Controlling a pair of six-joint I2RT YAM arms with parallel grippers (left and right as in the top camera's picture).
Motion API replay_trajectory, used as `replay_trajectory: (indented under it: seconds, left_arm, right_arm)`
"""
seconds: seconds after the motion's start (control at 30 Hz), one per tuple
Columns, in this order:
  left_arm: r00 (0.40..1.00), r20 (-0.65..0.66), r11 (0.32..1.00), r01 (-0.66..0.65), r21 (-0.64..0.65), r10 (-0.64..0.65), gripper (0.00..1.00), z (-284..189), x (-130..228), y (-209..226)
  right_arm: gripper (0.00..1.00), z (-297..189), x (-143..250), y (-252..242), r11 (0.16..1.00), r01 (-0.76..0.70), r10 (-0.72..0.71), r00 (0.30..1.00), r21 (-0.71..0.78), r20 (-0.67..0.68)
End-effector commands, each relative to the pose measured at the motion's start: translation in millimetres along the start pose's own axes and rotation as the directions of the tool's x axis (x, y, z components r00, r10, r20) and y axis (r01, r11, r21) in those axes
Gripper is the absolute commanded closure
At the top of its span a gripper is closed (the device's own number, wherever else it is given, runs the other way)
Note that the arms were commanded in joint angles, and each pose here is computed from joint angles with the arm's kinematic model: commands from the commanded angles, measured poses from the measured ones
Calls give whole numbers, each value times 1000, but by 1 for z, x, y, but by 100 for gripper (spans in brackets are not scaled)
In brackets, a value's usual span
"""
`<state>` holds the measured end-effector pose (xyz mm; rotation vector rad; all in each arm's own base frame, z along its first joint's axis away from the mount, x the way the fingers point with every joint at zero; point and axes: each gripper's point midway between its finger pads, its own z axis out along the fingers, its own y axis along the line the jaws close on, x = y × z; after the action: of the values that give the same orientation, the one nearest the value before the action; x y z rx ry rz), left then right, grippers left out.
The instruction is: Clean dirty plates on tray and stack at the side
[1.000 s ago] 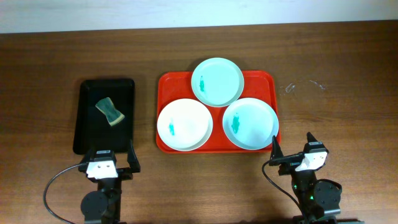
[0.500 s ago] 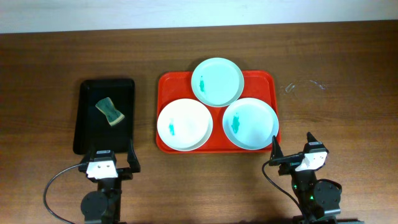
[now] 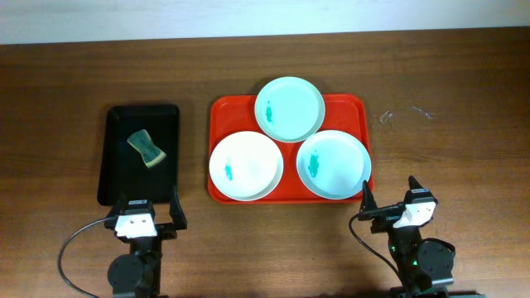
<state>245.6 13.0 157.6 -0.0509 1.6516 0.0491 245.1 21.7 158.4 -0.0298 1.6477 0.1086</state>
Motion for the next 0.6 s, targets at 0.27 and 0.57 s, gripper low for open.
replay_trajectory:
  seconds: [0.27, 0.57]
  left_arm:
    - [958, -12, 587, 185, 788, -286, 1, -70, -60, -130]
    - [856, 405, 739, -42, 672, -320, 1, -94, -173, -101]
  right_arm:
    - [1, 0, 3, 0, 1000, -3, 3, 1000, 3, -5]
    - [2, 0, 3, 0, 1000, -3, 3, 1000, 3, -5]
